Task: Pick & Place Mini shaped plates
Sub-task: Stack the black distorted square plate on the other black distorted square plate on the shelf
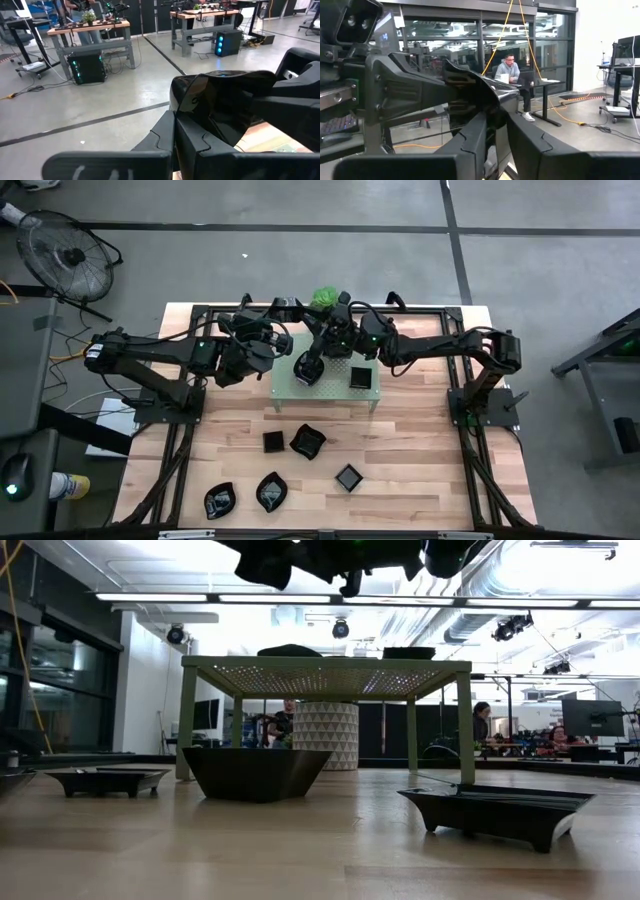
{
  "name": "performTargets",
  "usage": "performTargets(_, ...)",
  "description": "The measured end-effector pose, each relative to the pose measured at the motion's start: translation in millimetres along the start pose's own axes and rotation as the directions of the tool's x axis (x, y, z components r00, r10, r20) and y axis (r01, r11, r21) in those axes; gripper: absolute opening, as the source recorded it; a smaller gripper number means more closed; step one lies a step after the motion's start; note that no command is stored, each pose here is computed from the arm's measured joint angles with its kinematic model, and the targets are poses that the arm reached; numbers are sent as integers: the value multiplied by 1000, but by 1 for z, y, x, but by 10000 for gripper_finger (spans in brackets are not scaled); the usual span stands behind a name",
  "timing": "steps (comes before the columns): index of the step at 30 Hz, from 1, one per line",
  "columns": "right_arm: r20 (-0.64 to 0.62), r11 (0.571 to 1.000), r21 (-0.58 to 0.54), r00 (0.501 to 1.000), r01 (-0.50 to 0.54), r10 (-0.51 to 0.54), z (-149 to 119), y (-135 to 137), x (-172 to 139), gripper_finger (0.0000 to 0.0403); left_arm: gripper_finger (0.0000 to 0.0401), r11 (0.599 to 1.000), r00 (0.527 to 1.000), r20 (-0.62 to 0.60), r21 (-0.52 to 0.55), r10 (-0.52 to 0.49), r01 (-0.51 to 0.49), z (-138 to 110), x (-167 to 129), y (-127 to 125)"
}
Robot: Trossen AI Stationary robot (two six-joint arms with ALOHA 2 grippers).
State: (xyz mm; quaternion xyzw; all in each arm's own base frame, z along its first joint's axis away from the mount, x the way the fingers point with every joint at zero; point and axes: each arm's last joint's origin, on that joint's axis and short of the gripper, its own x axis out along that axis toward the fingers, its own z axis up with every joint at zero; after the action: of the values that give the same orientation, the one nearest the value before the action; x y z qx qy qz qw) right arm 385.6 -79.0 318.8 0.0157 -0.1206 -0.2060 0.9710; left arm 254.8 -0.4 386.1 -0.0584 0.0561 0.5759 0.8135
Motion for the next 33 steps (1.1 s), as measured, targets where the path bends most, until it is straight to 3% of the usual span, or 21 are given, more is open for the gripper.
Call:
performTargets(8, 1, 1000, -7, 1000, 5, -5, 0, -1, 0, 6, 0, 1000, 1000, 0, -1, 0, 0, 0, 0, 0)
performTargets(17, 2, 1000, -9, 1000, -10, 10, 0, -1, 0, 2, 21, 996, 998, -31, 77, -49, 51, 0, 0, -1)
performTargets(33, -26, 1000, 16, 999, -23, 23, -2, -8, 2, 0, 113, 956, 994, -52, 270, -99, 110, 6, -3, 5)
